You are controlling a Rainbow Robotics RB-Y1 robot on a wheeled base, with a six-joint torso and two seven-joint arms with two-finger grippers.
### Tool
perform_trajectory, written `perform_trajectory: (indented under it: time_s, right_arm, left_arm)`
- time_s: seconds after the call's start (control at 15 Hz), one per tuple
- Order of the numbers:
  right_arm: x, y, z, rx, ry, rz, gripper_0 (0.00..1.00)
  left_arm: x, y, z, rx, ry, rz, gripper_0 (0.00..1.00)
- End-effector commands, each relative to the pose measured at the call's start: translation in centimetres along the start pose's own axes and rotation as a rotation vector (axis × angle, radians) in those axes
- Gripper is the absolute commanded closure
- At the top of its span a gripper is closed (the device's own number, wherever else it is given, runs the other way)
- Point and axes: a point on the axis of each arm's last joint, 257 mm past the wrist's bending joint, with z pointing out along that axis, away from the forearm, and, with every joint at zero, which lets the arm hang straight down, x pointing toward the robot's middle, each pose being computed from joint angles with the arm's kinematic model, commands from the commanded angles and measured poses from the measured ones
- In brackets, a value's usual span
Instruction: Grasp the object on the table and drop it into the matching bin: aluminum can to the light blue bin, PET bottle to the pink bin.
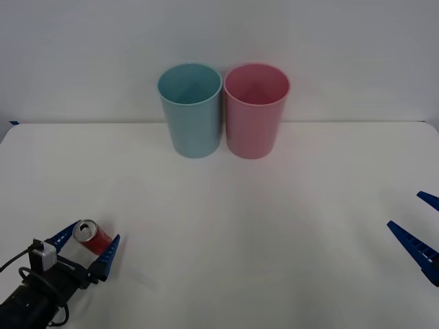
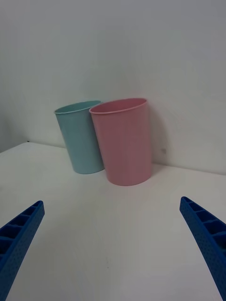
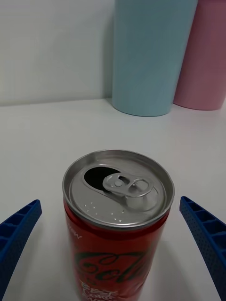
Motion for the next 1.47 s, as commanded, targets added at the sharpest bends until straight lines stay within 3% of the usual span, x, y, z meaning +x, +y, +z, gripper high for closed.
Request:
perform_trajectory:
  time_s: [0.07,0.27,0.33,0.4,0.47,0.6,1.13,1.47]
  right_arm:
    - [0.0,0.0,0.0,0.000,0.000,0.000,0.00]
    - [0.0,0.0,0.0,0.000,0.000,0.000,0.00]
    - [0.0,0.0,0.0,0.000,0.000,0.000,0.00]
    - [0.0,0.0,0.0,0.000,0.000,0.000,0.00]
    - [0.0,0.0,0.0,0.000,0.000,0.000,0.00]
    - [0.0,0.0,0.0,0.000,0.000,0.000,0.00]
    - [0.0,0.0,0.0,0.000,0.000,0.000,0.00]
    - [0.0,0.0,0.0,0.000,0.000,0.000,0.00]
  left_arm:
    - [0.1,-0.2,0.4,0.006,0.001,-0.003,0.00]
    - [0.3,-0.3,0.6,0.007,0.004,-0.004,0.00]
    - [0.3,-0.3,0.6,0.007,0.004,-0.004,0.24]
    - [0.3,-0.3,0.6,0.007,0.004,-0.004,0.57]
    - [0.3,-0.3,0.6,0.008,0.005,-0.001,0.81]
    - [0.5,-0.4,0.7,0.015,0.012,0.015,0.98]
    - [0.2,0.1,0.4,0.008,0.005,0.011,1.00]
    - [-3.9,0.6,0.2,0.033,-0.074,-0.003,1.00]
